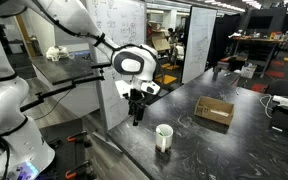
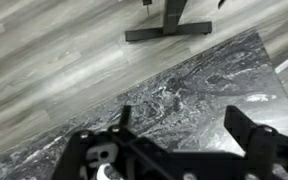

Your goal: Place the green marker inside the white mug

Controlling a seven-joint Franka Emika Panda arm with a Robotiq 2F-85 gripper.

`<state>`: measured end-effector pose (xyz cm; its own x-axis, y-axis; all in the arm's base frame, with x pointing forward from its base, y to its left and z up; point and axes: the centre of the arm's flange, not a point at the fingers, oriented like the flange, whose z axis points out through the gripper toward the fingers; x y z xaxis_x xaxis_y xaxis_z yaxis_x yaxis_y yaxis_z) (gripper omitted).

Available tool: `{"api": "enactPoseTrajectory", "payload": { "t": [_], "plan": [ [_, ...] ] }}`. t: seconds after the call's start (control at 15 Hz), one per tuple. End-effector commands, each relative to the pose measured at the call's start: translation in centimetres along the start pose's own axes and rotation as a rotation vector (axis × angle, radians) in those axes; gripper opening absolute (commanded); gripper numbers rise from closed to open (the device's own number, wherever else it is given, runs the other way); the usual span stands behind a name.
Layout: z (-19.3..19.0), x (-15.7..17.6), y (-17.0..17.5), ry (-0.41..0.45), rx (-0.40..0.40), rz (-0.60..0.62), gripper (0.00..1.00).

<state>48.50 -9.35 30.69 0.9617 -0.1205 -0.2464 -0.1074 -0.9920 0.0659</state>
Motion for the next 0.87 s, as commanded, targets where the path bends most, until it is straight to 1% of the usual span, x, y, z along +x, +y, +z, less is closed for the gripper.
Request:
{"api": "enactPoseTrajectory", "payload": {
  "t": [0.0, 0.27, 0.8],
  "plan": [
    [0.0, -0.5, -0.3, 0.015, -0.018, 0.002, 1.0],
    [0.0, -1.0, -0.5, 0.037, -0.019, -0.022, 1.0],
    [0.1, -1.7, -2.4, 0.034, -0.054, -0.095, 1.0]
  ]
}}
